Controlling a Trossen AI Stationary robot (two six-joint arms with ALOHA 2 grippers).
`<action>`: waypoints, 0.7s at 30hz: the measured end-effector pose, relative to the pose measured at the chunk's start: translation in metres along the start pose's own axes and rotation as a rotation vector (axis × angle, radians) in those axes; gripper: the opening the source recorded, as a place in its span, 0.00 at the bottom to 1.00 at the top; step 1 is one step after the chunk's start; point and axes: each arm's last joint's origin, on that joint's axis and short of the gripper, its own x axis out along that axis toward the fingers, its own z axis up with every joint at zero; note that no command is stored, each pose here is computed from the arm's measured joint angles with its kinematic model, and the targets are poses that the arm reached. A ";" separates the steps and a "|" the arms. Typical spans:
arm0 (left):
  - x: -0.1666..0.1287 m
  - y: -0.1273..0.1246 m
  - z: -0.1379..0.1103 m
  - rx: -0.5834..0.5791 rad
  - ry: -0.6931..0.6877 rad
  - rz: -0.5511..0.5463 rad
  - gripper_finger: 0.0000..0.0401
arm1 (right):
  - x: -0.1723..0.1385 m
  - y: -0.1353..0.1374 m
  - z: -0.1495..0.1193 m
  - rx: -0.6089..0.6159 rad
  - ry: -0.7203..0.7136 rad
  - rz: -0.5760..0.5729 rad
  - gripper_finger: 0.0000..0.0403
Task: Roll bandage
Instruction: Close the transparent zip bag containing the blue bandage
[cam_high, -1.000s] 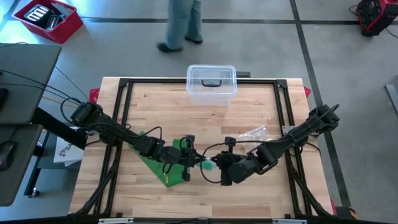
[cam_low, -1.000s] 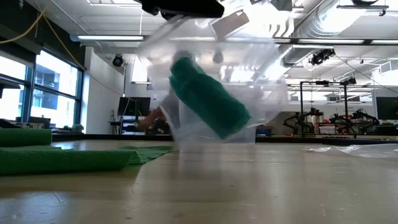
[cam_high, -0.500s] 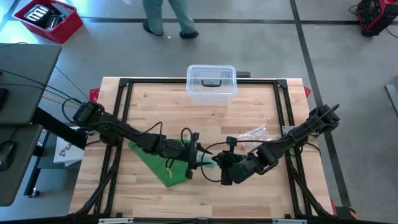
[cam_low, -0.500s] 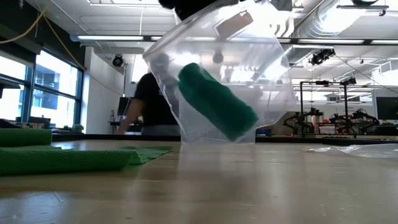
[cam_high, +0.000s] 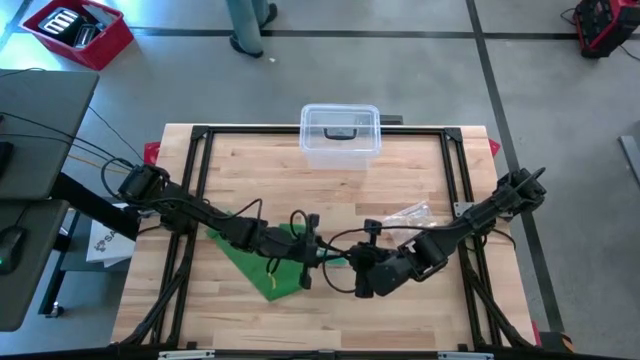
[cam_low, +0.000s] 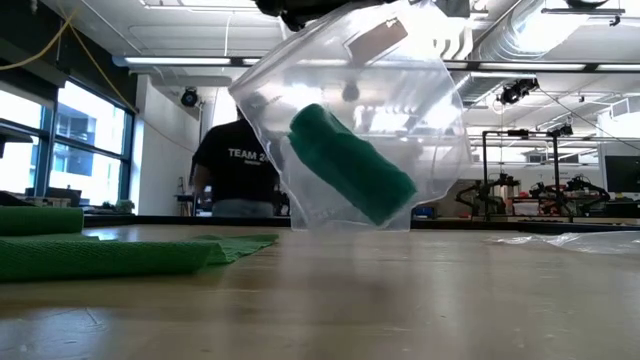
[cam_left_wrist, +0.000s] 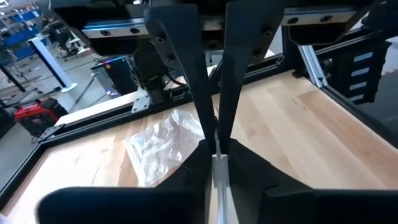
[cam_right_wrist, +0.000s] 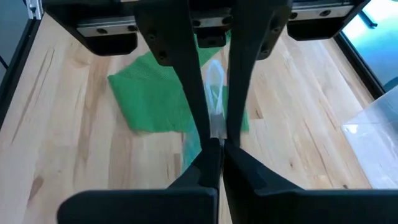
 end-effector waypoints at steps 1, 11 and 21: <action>0.000 0.000 -0.001 0.002 0.007 0.002 0.07 | 0.000 0.001 0.000 -0.002 0.000 0.002 0.00; -0.002 -0.003 -0.012 0.034 0.127 0.037 0.11 | -0.009 0.003 -0.005 0.011 0.017 -0.011 0.00; -0.014 0.001 -0.020 0.032 0.286 0.088 0.12 | -0.028 0.001 -0.007 0.033 0.012 -0.034 0.00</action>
